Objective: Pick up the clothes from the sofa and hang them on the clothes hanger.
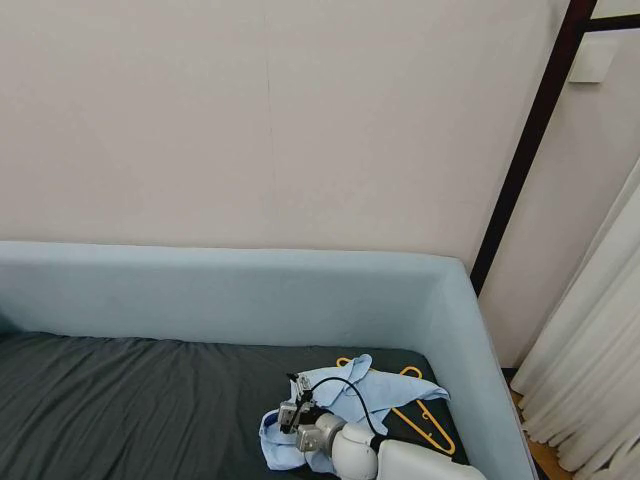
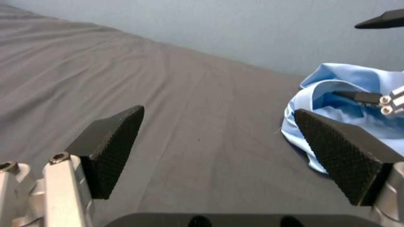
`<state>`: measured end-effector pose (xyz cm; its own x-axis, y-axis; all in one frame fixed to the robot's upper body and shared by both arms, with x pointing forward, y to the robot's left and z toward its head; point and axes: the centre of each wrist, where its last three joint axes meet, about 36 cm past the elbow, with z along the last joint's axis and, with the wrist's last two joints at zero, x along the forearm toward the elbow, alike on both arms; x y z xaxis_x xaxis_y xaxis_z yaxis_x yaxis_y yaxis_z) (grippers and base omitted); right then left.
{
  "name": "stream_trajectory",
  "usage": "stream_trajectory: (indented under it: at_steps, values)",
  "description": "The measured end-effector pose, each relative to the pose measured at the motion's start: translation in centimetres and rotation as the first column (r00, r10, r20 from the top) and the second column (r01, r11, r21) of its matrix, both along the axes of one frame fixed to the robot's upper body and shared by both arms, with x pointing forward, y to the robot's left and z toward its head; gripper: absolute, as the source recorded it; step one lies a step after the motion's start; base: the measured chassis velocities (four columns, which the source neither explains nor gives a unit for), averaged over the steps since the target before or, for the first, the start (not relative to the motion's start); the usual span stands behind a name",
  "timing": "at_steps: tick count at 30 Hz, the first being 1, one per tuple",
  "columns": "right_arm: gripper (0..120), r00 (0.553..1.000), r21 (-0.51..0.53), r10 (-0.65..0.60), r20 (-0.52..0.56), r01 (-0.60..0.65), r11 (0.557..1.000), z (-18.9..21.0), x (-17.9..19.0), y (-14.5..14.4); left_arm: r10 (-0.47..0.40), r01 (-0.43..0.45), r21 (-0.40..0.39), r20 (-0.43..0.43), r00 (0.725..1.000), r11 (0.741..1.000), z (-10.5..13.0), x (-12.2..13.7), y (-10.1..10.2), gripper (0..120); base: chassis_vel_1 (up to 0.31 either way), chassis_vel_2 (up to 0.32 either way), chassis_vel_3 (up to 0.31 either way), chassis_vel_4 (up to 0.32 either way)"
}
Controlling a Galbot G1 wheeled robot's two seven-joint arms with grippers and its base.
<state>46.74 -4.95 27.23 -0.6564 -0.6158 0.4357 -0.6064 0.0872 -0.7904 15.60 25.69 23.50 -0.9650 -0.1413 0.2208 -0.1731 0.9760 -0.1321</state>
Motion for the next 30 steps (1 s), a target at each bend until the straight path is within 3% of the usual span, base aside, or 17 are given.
stream_trajectory:
  at_steps: [4,8,13,15,18,23,28,30]
  values:
    - [95,1.0,-0.025,0.014,0.011,-0.014,1.0,-0.3,0.2,0.0,0.002,-0.002,0.0,-0.001,1.0,1.0,-0.1,0.0,0.0,93,0.0,0.0,0.0,0.0]
    - [76,0.998,-0.059,0.043,0.035,-0.041,0.997,-0.8,0.9,-0.1,0.004,-0.004,-0.002,-0.001,1.0,1.0,-0.2,0.0,0.0,92,0.0,0.0,0.0,0.0]
    - [59,0.998,-0.074,0.05,0.027,-0.048,0.996,-1.0,1.1,-0.2,0.005,-0.005,-0.003,0.0,1.0,1.0,-0.2,0.1,-0.1,92,0.0,0.0,0.0,0.0]
    - [57,0.998,-0.076,0.049,0.024,-0.048,0.996,-1.1,1.1,-0.2,0.005,-0.005,-0.004,0.0,1.0,1.0,-0.2,0.1,-0.1,93,0.0,0.0,0.0,0.0]
    - [38,0.998,-0.086,0.052,0.023,-0.05,0.995,-1.3,1.3,-0.5,0.004,-0.004,-0.005,-0.002,1.0,1.0,-0.3,0.1,-0.2,93,0.0,0.0,0.0,0.0]
    - [25,0.997,-0.093,0.065,0.032,-0.062,0.994,-1.0,1.7,-0.8,-0.001,0.001,-0.009,-0.007,1.0,1.0,-0.5,0.2,-0.4,93,0.0,0.0,0.0,0.0]
    - [2,0.997,-0.096,0.074,0.032,-0.071,0.993,-1.1,2.0,-1.1,-0.003,0.003,-0.008,-0.013,1.0,1.0,-0.6,0.3,-0.5,93,0.0,0.0,0.0,0.0]
    - [0,0.997,-0.095,0.076,0.033,-0.073,0.993,-1.1,2.1,-1.2,-0.004,0.004,-0.008,-0.014,1.0,1.0,-0.6,0.3,-0.5,93,0.0,0.0,0.0,0.0]
